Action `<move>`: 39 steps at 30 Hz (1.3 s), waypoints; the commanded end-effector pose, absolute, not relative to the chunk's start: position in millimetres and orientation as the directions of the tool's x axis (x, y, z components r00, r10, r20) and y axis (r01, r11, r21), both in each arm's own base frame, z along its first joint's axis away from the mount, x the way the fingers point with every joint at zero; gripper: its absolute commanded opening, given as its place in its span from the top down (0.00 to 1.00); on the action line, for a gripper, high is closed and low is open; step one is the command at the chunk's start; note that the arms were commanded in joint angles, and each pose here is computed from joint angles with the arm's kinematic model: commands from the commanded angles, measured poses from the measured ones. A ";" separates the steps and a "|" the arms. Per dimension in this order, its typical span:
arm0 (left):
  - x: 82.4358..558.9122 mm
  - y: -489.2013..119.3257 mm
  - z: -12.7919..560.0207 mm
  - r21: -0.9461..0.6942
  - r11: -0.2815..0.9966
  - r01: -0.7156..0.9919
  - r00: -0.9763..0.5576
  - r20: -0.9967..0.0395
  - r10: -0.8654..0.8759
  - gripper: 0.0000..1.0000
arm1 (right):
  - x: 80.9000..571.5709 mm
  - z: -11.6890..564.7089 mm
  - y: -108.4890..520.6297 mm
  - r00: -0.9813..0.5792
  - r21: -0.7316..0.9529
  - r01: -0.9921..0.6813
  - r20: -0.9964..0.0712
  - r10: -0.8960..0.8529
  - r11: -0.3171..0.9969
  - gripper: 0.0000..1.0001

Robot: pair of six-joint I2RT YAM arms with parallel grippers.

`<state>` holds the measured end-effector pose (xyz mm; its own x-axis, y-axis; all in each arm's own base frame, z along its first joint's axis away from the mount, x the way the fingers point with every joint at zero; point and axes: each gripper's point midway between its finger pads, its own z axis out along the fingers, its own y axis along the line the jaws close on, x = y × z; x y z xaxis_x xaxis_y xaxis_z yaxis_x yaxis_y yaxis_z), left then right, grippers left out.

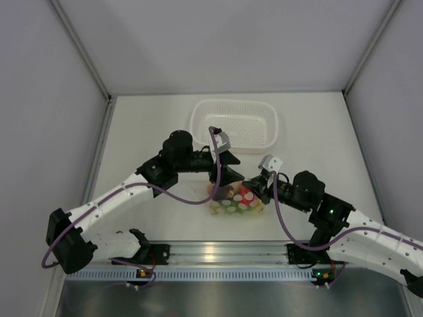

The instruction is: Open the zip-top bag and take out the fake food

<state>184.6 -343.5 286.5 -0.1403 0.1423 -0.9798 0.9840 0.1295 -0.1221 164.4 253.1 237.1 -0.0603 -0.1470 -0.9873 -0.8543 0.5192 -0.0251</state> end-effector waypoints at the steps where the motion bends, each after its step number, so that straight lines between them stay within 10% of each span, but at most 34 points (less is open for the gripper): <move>1: 177.8 -352.2 318.7 -0.013 0.055 0.998 -0.018 -0.996 0.092 0.38 | 163.8 259.5 256.8 -0.017 -0.030 -0.865 -0.996 -0.089 0.501 1.00; 22: 163.8 -362.1 293.2 -0.035 -0.089 0.995 -0.020 -0.987 0.158 0.49 | 169.4 271.5 255.6 -0.117 0.070 -0.830 -0.992 -0.049 0.554 1.00; 31: 166.8 -362.8 293.1 -0.020 -0.081 0.997 -0.007 -0.987 0.158 0.98 | 175.6 279.5 251.4 -0.127 0.092 -0.806 -0.992 -0.018 0.585 1.00; 39: 172.6 -358.0 287.3 0.010 -0.062 0.998 0.024 -0.975 0.221 1.00 | 176.9 290.0 236.7 -0.083 0.107 -0.776 -0.994 0.068 0.621 1.00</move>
<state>170.1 -360.1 278.2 -0.0266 0.2043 -0.9785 0.9977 -0.0551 -0.0386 170.3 245.4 238.5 -0.1811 -0.1024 -0.9781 -0.8007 0.5928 0.0862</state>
